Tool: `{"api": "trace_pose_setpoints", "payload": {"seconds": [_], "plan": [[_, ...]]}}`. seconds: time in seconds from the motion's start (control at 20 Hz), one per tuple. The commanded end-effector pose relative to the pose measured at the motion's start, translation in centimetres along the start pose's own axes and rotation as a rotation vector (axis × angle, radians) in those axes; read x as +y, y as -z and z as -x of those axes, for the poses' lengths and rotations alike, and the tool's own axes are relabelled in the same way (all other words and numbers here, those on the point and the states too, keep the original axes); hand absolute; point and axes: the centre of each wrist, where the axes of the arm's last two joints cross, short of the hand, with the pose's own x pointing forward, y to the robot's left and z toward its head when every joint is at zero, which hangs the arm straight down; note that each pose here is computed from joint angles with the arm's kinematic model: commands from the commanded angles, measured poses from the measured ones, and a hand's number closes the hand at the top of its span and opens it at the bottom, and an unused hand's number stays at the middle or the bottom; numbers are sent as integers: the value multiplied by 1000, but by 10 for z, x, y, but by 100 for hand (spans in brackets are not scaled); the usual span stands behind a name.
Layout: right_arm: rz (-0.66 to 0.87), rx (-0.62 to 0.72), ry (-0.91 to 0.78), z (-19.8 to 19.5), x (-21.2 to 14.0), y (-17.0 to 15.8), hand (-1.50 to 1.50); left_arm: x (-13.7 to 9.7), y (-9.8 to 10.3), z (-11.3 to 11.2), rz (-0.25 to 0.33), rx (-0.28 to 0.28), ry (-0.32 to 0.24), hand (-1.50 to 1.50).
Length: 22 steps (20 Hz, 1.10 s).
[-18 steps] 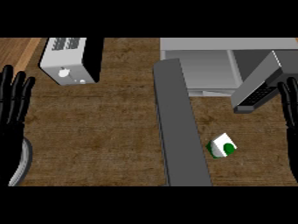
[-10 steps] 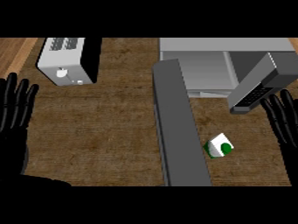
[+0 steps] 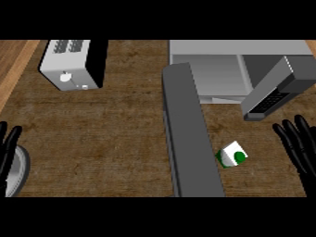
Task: Pick up the milk, place it into the microwave and close the microwave
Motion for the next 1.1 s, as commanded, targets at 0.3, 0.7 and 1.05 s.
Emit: {"api": "trace_pose_setpoints", "payload": {"seconds": [0.3, 0.7, 1.05], "plan": [[23, 82, -71, 18, -4, -14, -150, 13, -49, -24, -4, 7, -7, -150], [143, 198, -136, 101, -18, -25, -150, 24, -57, -40, 4, 12, 4, -150], [187, 270, -169, 147, -48, -62, -150, 38, -72, -48, 21, 2, 10, -150]]}}
